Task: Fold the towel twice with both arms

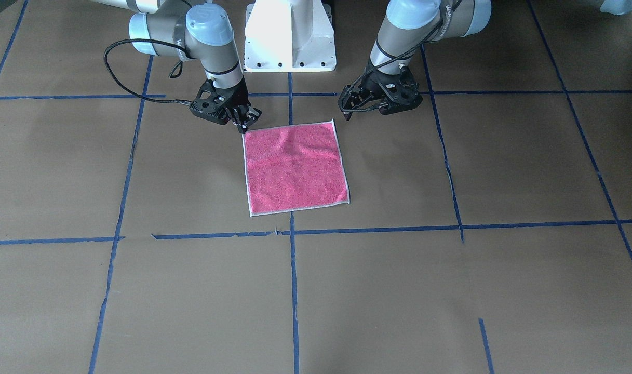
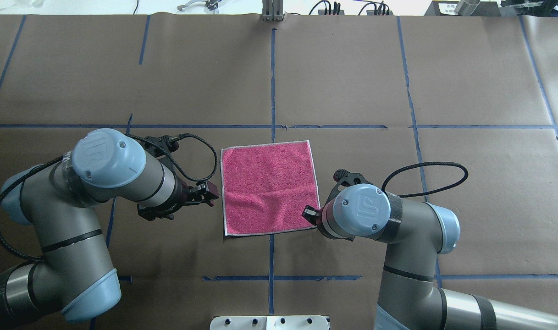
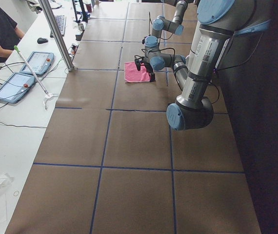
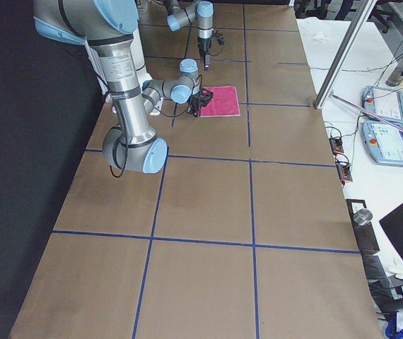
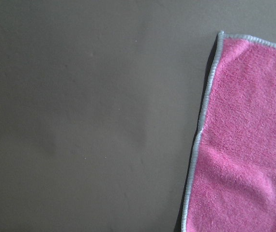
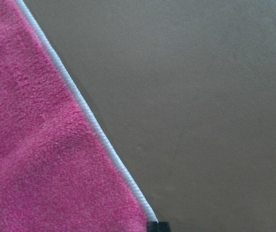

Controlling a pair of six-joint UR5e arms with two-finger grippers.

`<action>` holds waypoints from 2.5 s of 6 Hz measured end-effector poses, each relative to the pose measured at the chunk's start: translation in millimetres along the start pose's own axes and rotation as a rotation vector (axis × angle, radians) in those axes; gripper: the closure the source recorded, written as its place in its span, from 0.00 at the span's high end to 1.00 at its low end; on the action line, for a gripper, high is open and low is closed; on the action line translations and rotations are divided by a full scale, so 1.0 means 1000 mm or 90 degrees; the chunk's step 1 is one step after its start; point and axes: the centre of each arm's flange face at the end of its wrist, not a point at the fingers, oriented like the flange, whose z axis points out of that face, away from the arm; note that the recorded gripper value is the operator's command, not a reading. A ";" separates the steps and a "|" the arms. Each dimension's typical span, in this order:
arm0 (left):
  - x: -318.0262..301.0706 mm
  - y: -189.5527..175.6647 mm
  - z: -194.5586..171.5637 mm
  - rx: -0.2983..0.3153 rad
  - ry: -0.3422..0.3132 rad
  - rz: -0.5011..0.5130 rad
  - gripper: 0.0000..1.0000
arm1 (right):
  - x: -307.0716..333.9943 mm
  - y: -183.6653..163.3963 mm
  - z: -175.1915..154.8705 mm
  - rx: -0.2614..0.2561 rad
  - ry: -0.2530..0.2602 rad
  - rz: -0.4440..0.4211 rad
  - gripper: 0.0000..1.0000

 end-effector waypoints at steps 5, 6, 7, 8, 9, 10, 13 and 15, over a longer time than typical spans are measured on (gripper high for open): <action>0.014 0.073 0.046 0.033 -0.016 -0.152 0.91 | -0.001 0.000 -0.022 -0.003 -0.021 -0.001 0.00; 0.018 0.082 0.056 0.037 -0.020 -0.161 0.89 | 0.000 -0.001 -0.021 -0.003 -0.020 -0.002 0.00; 0.024 0.084 0.063 0.046 -0.022 -0.163 0.86 | 0.000 -0.001 -0.021 -0.003 -0.020 -0.002 0.00; 0.027 0.082 0.066 0.053 -0.022 -0.164 0.85 | 0.001 -0.001 -0.021 -0.003 -0.019 -0.002 0.00; 0.029 0.080 0.067 0.061 -0.020 -0.162 0.80 | 0.001 -0.001 -0.020 -0.002 -0.018 -0.001 0.00; 0.033 0.078 0.069 0.068 -0.018 -0.160 0.77 | 0.001 -0.001 -0.020 -0.002 -0.017 -0.002 0.00; 0.042 0.076 0.079 0.074 -0.022 -0.157 0.70 | 0.002 -0.002 -0.019 -0.001 -0.015 -0.001 0.00; 0.050 0.076 0.085 0.075 -0.026 -0.157 0.11 | 0.002 -0.002 -0.019 -0.002 -0.015 -0.001 0.00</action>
